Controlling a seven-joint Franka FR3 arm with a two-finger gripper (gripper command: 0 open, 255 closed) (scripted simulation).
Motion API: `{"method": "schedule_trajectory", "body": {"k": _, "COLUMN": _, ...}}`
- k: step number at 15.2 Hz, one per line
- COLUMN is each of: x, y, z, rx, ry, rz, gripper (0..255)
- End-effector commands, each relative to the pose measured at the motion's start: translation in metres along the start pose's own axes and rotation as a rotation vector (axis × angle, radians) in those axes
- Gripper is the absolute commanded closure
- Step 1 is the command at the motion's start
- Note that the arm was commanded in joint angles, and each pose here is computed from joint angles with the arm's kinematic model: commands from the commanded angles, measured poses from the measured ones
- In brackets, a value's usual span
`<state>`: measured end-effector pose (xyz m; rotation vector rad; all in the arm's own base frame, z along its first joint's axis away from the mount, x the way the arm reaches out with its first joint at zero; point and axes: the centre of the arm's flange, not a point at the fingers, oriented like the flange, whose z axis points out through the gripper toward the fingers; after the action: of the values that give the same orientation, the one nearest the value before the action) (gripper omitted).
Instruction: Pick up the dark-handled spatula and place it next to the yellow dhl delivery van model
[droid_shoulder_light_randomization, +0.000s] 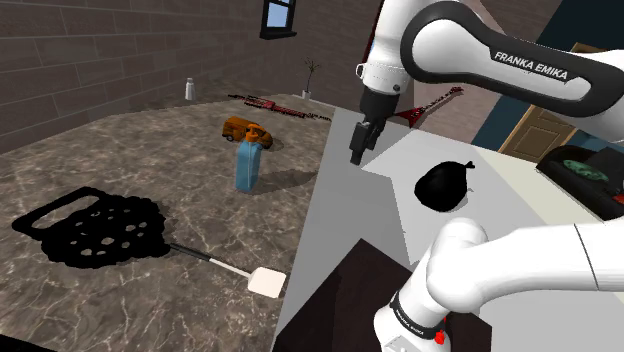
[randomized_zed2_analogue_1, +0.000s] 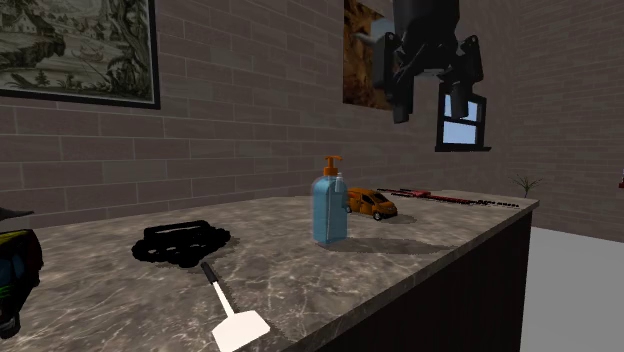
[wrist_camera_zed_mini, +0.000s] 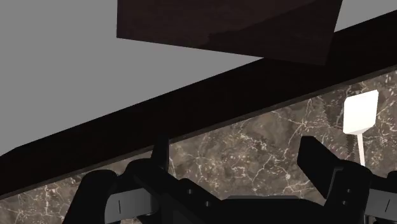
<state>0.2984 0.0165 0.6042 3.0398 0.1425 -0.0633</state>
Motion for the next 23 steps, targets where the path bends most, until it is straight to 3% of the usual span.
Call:
{"method": "schedule_trajectory", "body": {"k": 1, "x": 0.000, "y": 0.000, "z": 0.000, "rx": 0.000, "ry": 0.000, "rz": 0.000, "gripper": 0}}
{"method": "schedule_trajectory", "body": {"k": 23, "x": 0.108, "y": -0.224, "z": 0.142, "rx": -0.026, "ry": 0.091, "rz": -0.198, "gripper": 0}}
